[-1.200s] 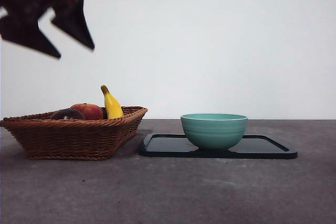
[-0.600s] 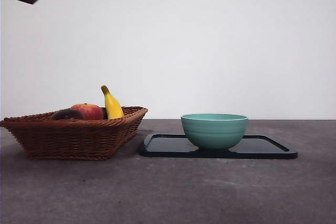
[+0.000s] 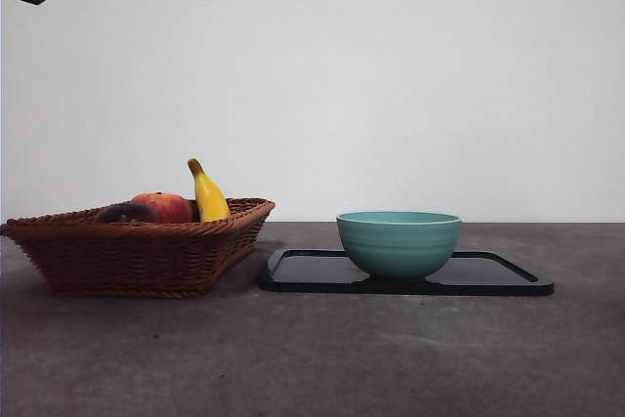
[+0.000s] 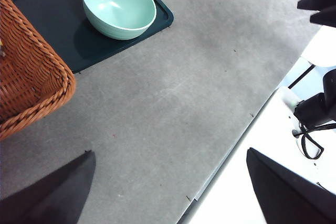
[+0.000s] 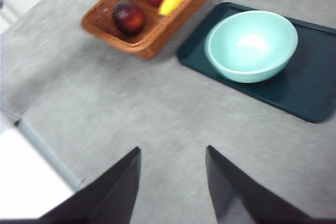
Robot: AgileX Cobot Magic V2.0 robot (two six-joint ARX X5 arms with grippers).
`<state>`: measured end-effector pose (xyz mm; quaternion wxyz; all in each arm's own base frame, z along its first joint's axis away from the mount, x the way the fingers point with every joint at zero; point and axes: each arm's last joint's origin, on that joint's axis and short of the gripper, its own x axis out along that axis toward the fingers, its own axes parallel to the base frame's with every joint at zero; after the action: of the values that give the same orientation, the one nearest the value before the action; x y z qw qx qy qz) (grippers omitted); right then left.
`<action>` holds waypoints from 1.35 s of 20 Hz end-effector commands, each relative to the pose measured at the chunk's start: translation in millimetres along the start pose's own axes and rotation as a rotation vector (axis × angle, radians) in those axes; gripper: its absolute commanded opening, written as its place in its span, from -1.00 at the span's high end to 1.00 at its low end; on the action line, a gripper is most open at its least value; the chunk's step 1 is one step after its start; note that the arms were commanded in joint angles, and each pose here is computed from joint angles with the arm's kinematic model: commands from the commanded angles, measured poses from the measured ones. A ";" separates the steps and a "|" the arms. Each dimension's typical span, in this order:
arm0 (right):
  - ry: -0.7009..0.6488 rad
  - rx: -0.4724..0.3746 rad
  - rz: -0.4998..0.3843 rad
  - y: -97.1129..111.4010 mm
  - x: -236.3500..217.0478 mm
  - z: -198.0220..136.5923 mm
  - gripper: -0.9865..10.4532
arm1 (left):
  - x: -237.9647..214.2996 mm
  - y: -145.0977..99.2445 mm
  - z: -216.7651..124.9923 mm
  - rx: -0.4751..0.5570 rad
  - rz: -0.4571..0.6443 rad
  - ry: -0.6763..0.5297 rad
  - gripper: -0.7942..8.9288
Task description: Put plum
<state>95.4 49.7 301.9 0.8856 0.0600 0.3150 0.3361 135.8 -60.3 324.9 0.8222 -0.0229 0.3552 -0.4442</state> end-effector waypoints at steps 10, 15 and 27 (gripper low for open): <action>0.079 0.208 -0.137 -36.7 78.3 88.6 0.46 | -0.6 -0.8 3.1 0.020 -0.007 -0.007 -0.11; 0.178 0.218 -0.194 -67.9 132.7 117.8 0.45 | -0.6 -0.8 3.1 0.025 -0.007 -0.007 -0.11; 0.349 0.262 -0.227 -120.3 232.1 99.7 0.45 | -0.6 -0.8 3.1 0.027 -0.007 -0.007 -0.11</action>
<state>350.2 111.8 221.8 0.8307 0.0858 0.5156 0.1916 135.8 -60.3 324.9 0.8222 -0.0213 0.3543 -0.4449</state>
